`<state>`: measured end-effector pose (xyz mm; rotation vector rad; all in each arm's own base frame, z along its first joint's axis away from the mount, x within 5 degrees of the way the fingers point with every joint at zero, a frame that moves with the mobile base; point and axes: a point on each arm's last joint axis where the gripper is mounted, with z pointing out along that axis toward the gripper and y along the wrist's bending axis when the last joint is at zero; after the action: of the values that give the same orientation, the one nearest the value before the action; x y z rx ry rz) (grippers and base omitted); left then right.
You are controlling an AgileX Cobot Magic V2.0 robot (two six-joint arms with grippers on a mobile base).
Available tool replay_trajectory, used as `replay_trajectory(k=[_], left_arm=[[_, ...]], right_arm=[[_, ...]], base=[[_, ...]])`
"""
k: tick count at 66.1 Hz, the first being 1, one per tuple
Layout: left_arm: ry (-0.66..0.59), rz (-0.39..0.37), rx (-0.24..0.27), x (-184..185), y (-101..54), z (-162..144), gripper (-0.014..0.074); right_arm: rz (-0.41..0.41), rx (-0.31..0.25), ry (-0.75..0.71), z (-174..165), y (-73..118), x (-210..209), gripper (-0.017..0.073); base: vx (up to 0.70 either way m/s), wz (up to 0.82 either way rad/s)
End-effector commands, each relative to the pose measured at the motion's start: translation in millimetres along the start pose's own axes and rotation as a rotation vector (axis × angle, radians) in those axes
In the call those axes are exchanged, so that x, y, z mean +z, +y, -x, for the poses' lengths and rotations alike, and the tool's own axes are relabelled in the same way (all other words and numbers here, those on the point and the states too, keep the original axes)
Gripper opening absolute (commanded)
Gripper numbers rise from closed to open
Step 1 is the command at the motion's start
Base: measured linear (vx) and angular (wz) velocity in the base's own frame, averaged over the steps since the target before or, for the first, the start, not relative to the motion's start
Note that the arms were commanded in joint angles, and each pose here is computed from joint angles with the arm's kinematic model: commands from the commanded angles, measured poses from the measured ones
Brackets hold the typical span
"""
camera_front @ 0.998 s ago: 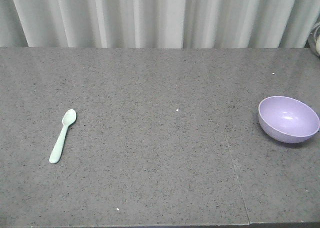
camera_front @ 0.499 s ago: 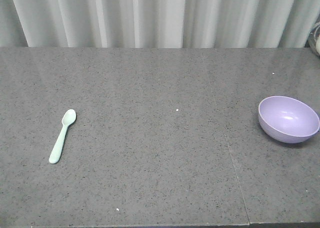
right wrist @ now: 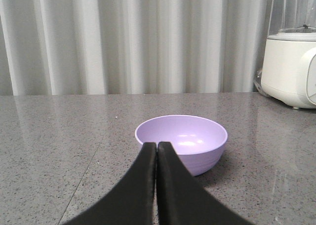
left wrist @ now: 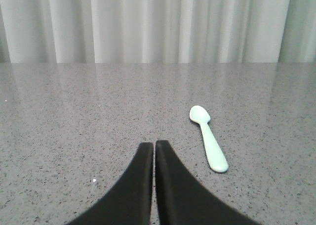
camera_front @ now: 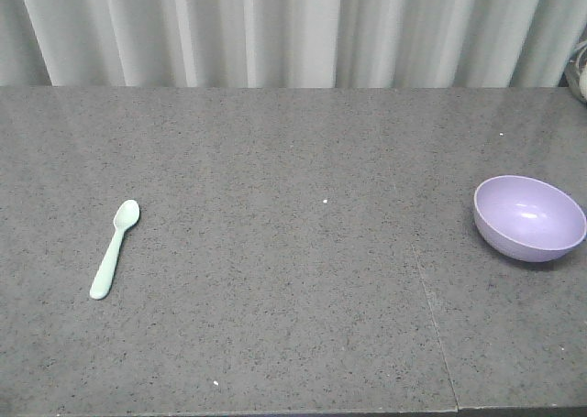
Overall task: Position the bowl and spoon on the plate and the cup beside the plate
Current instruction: 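Drive closer and stop facing the pale green spoon and lilac bowl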
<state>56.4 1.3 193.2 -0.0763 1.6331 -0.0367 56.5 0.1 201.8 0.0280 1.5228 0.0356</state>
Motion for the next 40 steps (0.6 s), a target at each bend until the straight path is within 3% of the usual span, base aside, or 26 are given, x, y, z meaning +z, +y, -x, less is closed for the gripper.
replay_trajectory(k=[1, 7, 11, 14, 17, 22, 25, 29, 35, 40], left_arm=[[-0.103, -0.008, -0.007, -3, -1.0, 13, -0.0006], [-0.140, -0.013, -0.031, -3, -1.3, 17, -0.0006], [-0.253, -0.032, -0.120, -6, -2.0, 29, -0.0006], [-0.381, -0.046, -0.147, -11, -2.3, 44, -0.0006], [-0.536, -0.059, -0.131, -19, -3.3, 65, -0.0006], [-0.766, -0.076, -0.048, -39, -7.8, 109, -0.0006], [-0.823, -0.081, -0.025, -46, -10.6, 137, -0.0006], [-0.782, -0.077, -0.029, -41, -13.2, 177, -0.0006], [-0.520, -0.058, -0.030, -2, -16.5, 218, -0.0006], [-0.311, -0.077, -0.034, 37, -21.9, 231, -0.0006]], right_arm=[[0.011, -0.009, -0.068, 4, 1.0, 0, -0.0006], [0.016, -0.012, -0.103, 8, 1.5, -1, -0.0006], [0.035, 0.053, -0.211, 20, 2.7, -2, -0.0006], [0.054, 0.102, -0.323, 37, 3.6, -6, -0.0006], [0.069, 0.076, -0.445, 60, 5.4, -13, -0.0006], [0.065, -0.024, -0.619, 111, 8.6, -29, -0.0006], [0.052, -0.065, -0.673, 144, 9.9, -36, -0.0006], [0.031, -0.080, -0.641, 189, 10.4, -35, -0.0006], [-0.012, -0.088, -0.387, 237, 8.8, -7, -0.0006], [-0.038, -0.076, -0.170, 257, 7.0, 26, -0.0006]], base=[[0.00, 0.00], [0.00, 0.00], [0.00, 0.00], [0.00, 0.00], [0.00, 0.00], [0.00, 0.00], [0.00, 0.00], [0.01, -0.01], [0.00, 0.00], [0.00, 0.00]])
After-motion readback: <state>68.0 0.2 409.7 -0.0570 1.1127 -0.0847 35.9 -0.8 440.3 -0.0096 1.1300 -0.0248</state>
